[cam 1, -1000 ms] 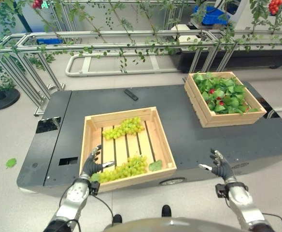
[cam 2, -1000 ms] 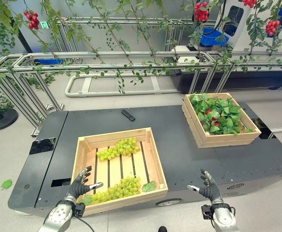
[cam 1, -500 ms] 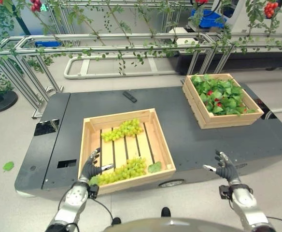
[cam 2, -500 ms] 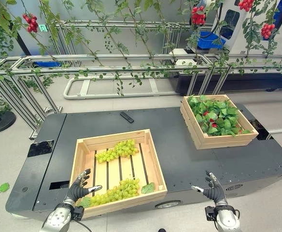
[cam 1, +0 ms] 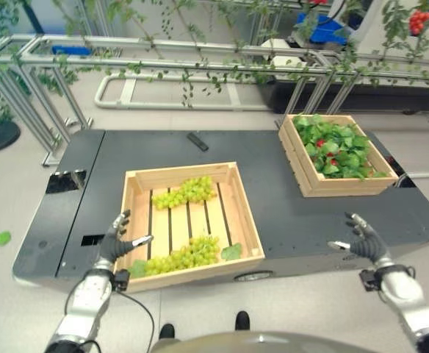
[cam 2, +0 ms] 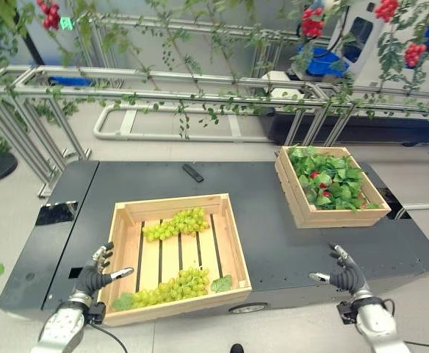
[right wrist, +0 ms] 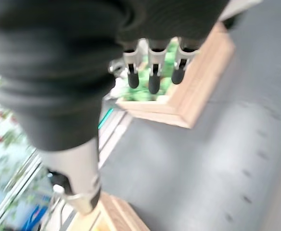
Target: Pick up the fruits from the basket on one side to the basket on the other side
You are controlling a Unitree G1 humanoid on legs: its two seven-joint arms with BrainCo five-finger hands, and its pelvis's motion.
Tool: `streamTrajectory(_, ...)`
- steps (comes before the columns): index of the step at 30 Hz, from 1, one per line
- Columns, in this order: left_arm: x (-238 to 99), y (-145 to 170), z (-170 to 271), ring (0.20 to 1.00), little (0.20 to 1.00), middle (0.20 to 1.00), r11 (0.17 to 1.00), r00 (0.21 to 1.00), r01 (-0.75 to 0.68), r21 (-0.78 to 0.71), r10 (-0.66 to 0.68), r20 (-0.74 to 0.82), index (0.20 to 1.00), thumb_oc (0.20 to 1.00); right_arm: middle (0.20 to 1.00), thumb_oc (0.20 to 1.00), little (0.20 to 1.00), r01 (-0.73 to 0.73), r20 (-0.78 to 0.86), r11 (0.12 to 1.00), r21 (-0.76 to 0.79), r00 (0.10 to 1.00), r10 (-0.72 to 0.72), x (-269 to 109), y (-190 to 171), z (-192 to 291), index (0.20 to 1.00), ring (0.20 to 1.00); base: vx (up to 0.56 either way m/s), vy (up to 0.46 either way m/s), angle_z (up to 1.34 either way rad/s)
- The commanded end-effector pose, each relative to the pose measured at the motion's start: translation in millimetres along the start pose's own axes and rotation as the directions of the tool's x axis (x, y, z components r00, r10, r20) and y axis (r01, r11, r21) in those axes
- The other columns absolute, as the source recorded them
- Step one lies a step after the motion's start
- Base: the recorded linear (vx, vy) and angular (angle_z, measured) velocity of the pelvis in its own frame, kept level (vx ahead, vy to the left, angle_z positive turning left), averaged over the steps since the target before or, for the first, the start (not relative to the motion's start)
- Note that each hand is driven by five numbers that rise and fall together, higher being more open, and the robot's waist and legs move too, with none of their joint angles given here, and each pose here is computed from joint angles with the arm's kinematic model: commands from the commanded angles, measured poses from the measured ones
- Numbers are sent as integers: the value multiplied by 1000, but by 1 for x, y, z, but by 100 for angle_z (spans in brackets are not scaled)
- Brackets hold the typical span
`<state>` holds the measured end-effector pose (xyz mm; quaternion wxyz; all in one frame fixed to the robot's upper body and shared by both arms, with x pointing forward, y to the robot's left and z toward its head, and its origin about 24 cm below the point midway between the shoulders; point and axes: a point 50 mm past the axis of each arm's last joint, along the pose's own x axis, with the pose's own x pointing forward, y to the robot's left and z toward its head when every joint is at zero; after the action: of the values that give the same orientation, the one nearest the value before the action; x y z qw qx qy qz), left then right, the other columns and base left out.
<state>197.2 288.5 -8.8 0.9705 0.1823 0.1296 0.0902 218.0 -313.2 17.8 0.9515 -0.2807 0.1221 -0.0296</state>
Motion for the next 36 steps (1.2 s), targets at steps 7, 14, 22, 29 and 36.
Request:
streamTrajectory(7, 20, 27, 51, 1000, 1000, 1000, 994, 969, -102, -40, 109, 220, 1000, 1000, 1000, 1000, 1000, -11, 267, 999, -52, 963, 25, 33, -12, 71, 1000, 1000, -5, -56, 43)
streamTrajectory(14, 26, 28, 60, 1000, 1000, 1000, 990, 958, -131, -50, 140, 252, 1000, 1000, 1000, 1000, 1000, -7, 327, 992, -129, 944, 49, 43, -8, 93, 1000, 1000, -28, -30, 54)
streamTrajectory(22, 27, 24, 63, 1000, 1000, 1000, 988, 954, -134, -70, 148, 261, 1000, 1000, 1000, 1000, 1000, -53, 381, 982, -179, 917, 119, 55, 10, 118, 1000, 1000, -47, 0, 11)
streamTrajectory(29, 31, 17, 78, 1000, 1000, 1000, 989, 939, -116, -93, 140, 314, 1000, 1000, 1000, 1000, 1000, -84, 442, 973, -214, 880, 173, 67, 23, 148, 1000, 1000, -64, 17, 7)
streamTrajectory(36, 32, 17, 85, 1000, 1000, 1000, 987, 929, -117, -114, 150, 338, 1000, 1000, 1000, 1000, 1000, -84, 465, 950, -300, 857, 223, 74, 22, 171, 1000, 1000, -61, 39, -6)
